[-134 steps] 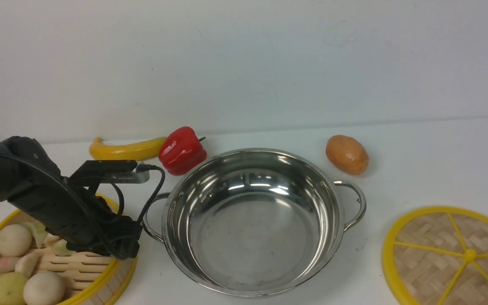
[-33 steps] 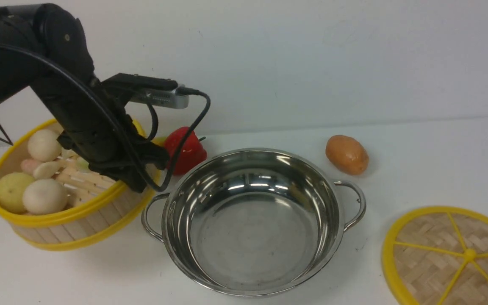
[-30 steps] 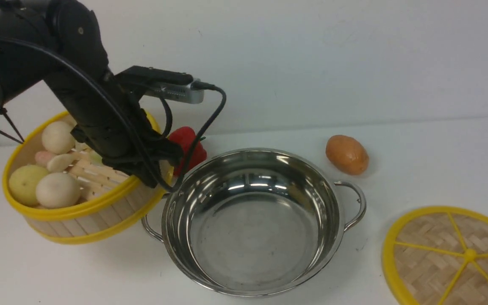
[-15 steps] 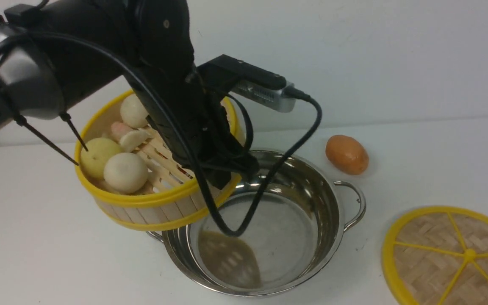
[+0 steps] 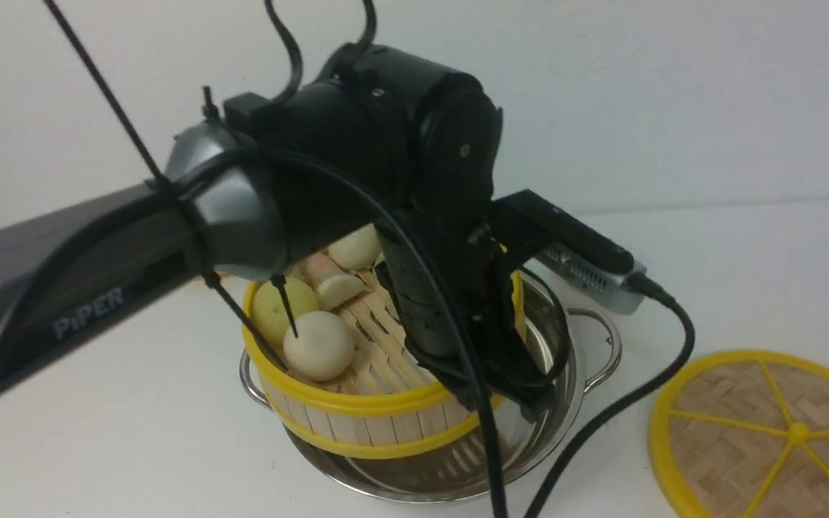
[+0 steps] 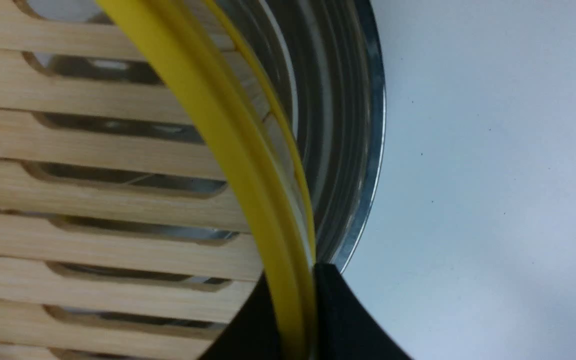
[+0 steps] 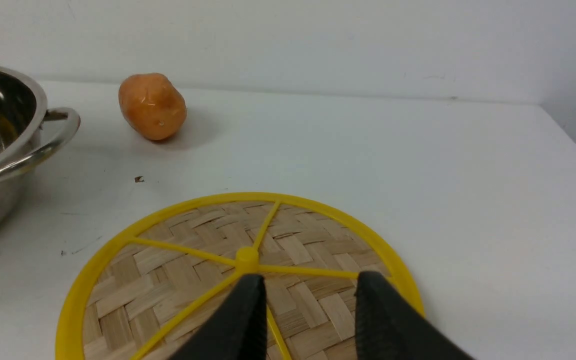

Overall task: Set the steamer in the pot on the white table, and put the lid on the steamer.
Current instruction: 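Place the bamboo steamer basket with dumplings into the steel pot with the left gripper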

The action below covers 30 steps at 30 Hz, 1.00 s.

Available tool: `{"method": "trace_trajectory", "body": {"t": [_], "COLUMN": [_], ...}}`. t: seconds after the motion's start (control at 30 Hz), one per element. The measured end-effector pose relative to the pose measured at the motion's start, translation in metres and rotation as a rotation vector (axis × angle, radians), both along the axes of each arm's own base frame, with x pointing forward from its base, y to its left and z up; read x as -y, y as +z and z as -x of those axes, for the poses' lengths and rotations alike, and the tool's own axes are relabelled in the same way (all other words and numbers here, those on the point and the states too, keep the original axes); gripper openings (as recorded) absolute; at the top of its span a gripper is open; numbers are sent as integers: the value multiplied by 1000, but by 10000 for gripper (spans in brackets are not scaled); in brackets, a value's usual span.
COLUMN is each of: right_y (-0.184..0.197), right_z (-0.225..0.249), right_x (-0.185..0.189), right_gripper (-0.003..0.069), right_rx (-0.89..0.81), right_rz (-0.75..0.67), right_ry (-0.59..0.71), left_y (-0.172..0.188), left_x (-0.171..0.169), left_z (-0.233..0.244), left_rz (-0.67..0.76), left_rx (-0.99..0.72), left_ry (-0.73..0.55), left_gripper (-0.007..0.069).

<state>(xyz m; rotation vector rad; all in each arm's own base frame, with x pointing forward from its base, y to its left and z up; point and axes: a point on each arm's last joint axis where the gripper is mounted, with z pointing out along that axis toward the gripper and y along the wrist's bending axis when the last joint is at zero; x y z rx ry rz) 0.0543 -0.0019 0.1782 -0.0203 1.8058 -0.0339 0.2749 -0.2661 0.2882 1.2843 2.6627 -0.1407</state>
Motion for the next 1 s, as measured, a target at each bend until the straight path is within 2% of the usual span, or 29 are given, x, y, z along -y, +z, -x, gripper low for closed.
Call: {"method": "trace_trajectory", "body": {"t": [0.3, 1.0], "right_y": [0, 0], "right_z": [0, 0], "right_x": [0, 0], "right_gripper": [241, 241], "right_rx": [0, 0], "right_rz": [0, 0], "right_ry": [0, 0], "left_y": [-23, -39], "left_x": [9, 22], "left_z": [-5, -16], "left_rz": [-49, 12], "left_rx": [-26, 23], "left_ry": [-14, -37], "left_gripper": [33, 34]}}
